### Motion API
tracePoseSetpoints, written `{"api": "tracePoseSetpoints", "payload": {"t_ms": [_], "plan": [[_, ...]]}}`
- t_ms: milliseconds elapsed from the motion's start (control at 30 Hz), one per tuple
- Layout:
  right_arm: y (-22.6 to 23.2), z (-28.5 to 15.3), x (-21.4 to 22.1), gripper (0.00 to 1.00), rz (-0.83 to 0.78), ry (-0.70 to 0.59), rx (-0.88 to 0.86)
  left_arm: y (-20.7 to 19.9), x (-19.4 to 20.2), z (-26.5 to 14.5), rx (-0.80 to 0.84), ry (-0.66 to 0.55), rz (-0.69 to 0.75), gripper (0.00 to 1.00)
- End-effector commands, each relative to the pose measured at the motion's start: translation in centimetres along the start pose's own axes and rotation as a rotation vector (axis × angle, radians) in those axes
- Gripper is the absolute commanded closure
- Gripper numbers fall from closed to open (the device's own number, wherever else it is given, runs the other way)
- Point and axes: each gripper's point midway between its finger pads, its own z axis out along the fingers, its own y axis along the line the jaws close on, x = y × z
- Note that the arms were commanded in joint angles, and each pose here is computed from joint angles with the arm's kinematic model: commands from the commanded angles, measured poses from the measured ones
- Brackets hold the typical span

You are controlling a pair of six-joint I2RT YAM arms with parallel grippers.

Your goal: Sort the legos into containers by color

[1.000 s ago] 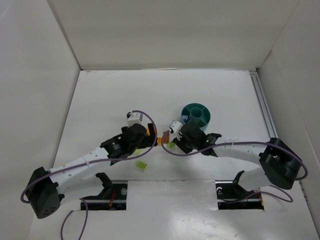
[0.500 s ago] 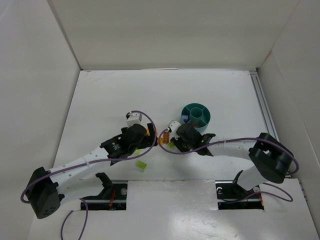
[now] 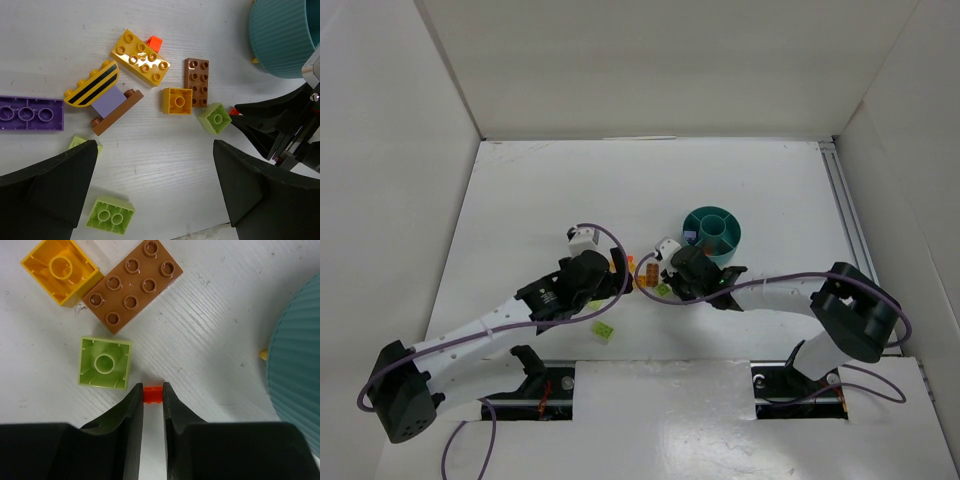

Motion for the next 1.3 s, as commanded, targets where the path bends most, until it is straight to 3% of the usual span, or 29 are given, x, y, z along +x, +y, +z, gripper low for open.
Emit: {"api": "tracePoseSetpoints", "payload": {"t_ms": [0,300,467,667,967,1100,1267], "plan": [[0.4,-0.2,-1.4,0.81,0.027,-0.046,-0.001,0.4,-0.5,-0.3,-0.008,-0.028,-0.025,0.00],[0.0,-3.7,-4.0,0.88,0.030,-0.177,-0.015,0.4,-0.5,-0.3,-0.008,-0.028,-0.025,0.00],[-2.5,-7.9,-7.1,0.88,0.008,-0.280,0.093,-0.1,-0.9,0.1,0.002,-0.037,-0.008,0.00],[-7.6,-10.9,-7.7,0.88,0.035,-0.252,0.321,-0.6,-1.9,1.2,-0.013,-0.030,0.019,0.00],[-12.2,-11.2,-7.8,0.88,0.088,-0.234,0.402,-1.9,-4.3,3.3,-0.027,-0.029,0.066,0.00],[-13.1,-10.7,-7.7,0.83,0.092,-0.228,0.402,-2.0,-4.6,4.2,-0.048,-0.015,0.096,0.00],[-13.4,-9.8,-7.6,0.69,0.092,-0.219,0.386,-2.6,-5.2,5.4,-0.059,-0.012,0.113,0.00]]}}
